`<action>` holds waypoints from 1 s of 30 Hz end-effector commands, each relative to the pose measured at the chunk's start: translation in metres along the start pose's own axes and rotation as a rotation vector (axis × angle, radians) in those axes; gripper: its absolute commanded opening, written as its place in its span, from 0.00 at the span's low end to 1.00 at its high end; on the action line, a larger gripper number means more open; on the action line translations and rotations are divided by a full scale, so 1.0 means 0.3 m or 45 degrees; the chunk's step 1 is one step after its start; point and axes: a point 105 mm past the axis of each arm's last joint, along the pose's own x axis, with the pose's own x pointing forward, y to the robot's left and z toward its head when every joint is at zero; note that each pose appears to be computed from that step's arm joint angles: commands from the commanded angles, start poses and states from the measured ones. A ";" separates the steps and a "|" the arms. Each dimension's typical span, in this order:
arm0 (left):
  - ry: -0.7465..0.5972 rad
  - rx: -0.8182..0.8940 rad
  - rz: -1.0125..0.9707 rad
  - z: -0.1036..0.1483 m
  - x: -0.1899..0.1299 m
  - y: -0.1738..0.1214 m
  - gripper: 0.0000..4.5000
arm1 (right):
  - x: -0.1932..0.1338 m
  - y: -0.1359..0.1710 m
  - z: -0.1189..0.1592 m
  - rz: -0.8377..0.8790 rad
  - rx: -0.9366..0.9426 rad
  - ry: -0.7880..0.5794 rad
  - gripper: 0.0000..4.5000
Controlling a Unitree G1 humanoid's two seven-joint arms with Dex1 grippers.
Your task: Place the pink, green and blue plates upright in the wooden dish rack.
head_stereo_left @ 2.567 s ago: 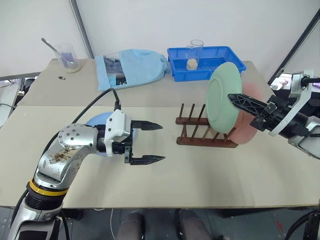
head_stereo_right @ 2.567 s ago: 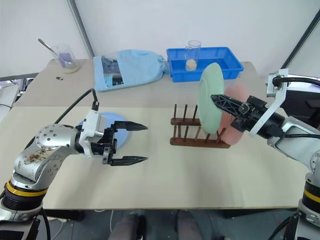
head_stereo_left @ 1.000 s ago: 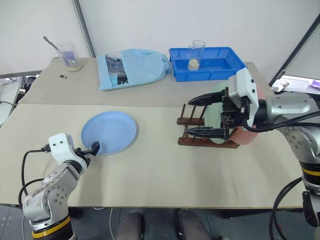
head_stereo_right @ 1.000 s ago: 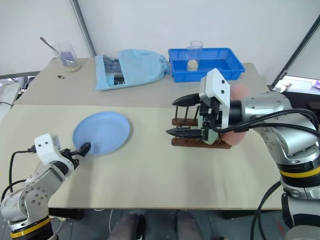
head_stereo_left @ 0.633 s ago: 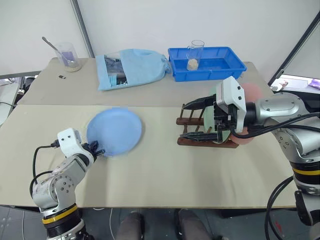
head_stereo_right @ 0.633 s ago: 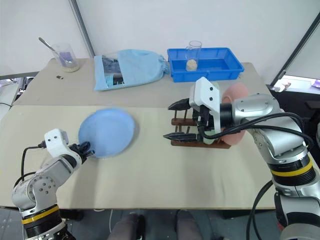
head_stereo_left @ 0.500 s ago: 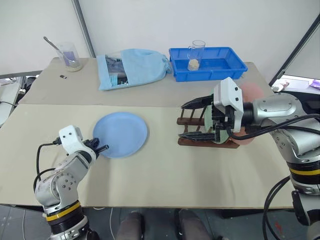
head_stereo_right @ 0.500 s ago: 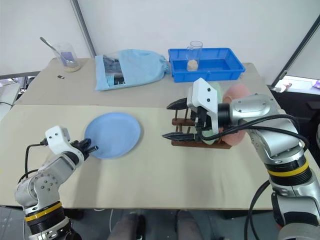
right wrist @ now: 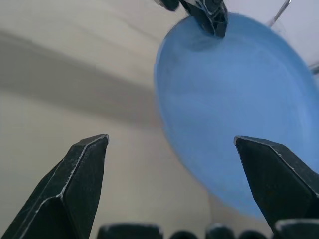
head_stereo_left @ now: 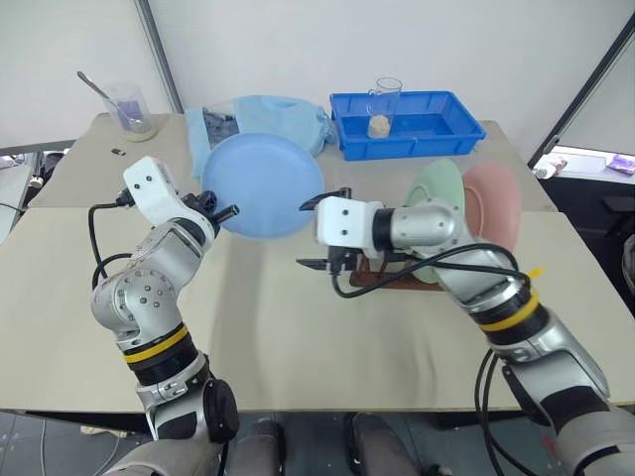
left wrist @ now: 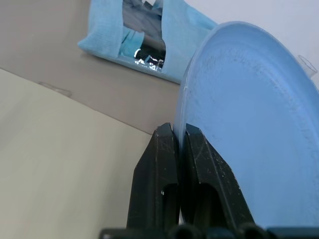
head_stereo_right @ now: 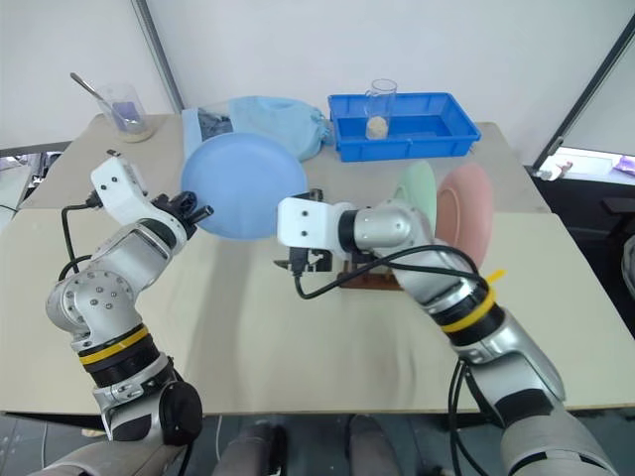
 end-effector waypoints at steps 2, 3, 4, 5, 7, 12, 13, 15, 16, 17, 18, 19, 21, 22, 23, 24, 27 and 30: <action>-0.049 0.001 -0.051 0.047 -0.009 -0.048 0.00 | 0.055 -0.030 0.002 -0.092 -0.179 0.029 0.88; -0.049 -0.002 -0.050 0.048 -0.009 -0.050 0.00 | 0.065 -0.031 -0.004 -0.102 -0.195 0.036 0.81; -0.049 -0.008 -0.046 0.050 -0.009 -0.050 0.00 | 0.073 -0.030 -0.009 -0.105 -0.211 0.040 0.73; -0.050 -0.016 -0.042 0.052 -0.009 -0.049 0.00 | 0.079 -0.027 -0.014 -0.107 -0.218 0.043 0.66; -0.046 -0.028 -0.042 0.053 -0.010 -0.050 0.00 | 0.085 -0.024 -0.024 -0.111 -0.234 0.050 0.50; -0.024 -0.009 -0.012 0.051 -0.017 -0.028 0.00 | 0.095 -0.038 -0.032 -0.150 -0.255 0.058 0.12; -0.021 0.000 -0.009 0.052 -0.018 -0.019 0.00 | 0.097 -0.042 -0.032 -0.164 -0.238 0.056 0.04; -0.005 -0.016 -0.008 0.049 -0.021 -0.007 0.00 | 0.101 -0.047 -0.034 -0.178 -0.229 0.059 0.01; 0.012 -0.012 -0.023 0.045 -0.023 -0.007 0.00 | 0.103 -0.050 -0.037 -0.186 -0.224 0.062 0.01; 0.032 -0.009 -0.039 0.041 -0.027 -0.007 0.13 | 0.105 -0.051 -0.039 -0.190 -0.224 0.065 0.00; 0.062 0.002 -0.062 0.034 -0.031 -0.008 0.17 | 0.107 -0.052 -0.041 -0.194 -0.225 0.069 0.00; 0.086 0.017 -0.087 0.031 -0.037 -0.007 0.25 | 0.110 -0.051 -0.043 -0.195 -0.229 0.071 0.00; 0.145 0.049 -0.155 0.028 -0.053 -0.001 0.46 | 0.114 -0.048 -0.047 -0.192 -0.239 0.076 0.00; 0.182 0.074 -0.223 0.034 -0.066 0.002 0.55 | 0.116 -0.045 -0.049 -0.186 -0.247 0.078 0.00; 0.220 0.100 -0.293 0.041 -0.081 0.001 0.65 | 0.118 -0.042 -0.051 -0.182 -0.253 0.080 0.00; 0.243 0.125 -0.355 0.053 -0.095 0.000 0.78 | 0.119 -0.040 -0.054 -0.180 -0.257 0.081 0.00; 0.233 0.255 -0.470 0.131 -0.129 0.022 0.98 | 0.125 -0.040 -0.054 -0.182 -0.266 0.076 0.00; 0.149 0.370 -0.630 0.221 -0.165 0.025 0.98 | 0.131 -0.060 -0.026 -0.220 -0.258 0.027 0.00</action>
